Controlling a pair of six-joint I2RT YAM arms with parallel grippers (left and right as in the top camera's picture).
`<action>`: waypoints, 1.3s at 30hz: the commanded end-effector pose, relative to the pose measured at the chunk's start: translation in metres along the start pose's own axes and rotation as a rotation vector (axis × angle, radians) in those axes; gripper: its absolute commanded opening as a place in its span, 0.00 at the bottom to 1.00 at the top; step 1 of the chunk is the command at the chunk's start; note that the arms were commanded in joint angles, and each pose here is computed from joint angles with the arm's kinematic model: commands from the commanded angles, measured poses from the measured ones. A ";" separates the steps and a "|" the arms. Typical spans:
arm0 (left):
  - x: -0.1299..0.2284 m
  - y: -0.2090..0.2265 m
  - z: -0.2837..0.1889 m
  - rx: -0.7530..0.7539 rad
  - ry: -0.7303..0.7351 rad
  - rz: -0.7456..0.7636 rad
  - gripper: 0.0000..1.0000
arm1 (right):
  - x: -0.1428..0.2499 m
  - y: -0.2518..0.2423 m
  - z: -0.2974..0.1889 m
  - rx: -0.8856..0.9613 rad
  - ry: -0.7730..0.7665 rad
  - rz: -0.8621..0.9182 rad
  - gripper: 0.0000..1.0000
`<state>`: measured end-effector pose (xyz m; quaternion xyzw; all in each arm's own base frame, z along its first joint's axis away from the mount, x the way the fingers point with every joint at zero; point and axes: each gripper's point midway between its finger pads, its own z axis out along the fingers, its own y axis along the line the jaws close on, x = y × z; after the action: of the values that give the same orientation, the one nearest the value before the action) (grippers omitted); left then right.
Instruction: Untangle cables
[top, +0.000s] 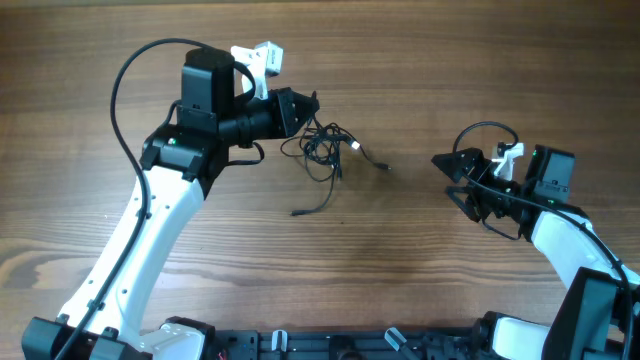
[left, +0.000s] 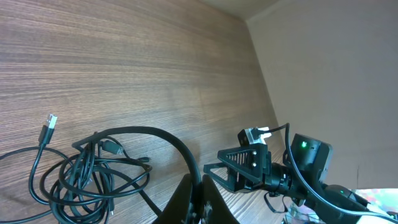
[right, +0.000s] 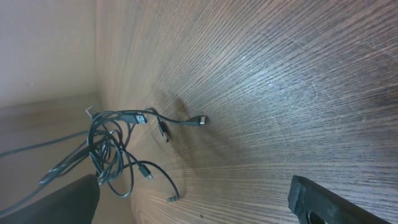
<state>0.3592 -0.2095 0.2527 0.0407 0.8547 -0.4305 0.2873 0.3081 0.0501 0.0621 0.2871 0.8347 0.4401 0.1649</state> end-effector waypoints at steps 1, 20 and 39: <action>-0.014 -0.009 -0.019 0.009 -0.060 0.017 0.04 | 0.005 0.007 0.000 -0.039 0.027 -0.024 1.00; -0.003 0.015 -0.062 -0.091 -0.057 -0.094 0.04 | 0.113 0.078 0.056 -0.149 0.353 -0.185 1.00; 0.002 -0.004 -0.086 -0.071 -0.093 -0.156 0.04 | 0.125 0.147 0.056 -0.403 0.327 -0.409 0.97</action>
<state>0.3196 -0.1475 0.2831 -0.0421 0.8638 -0.4097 0.2903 0.2929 0.2144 0.1441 0.0067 0.7887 0.5914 0.1681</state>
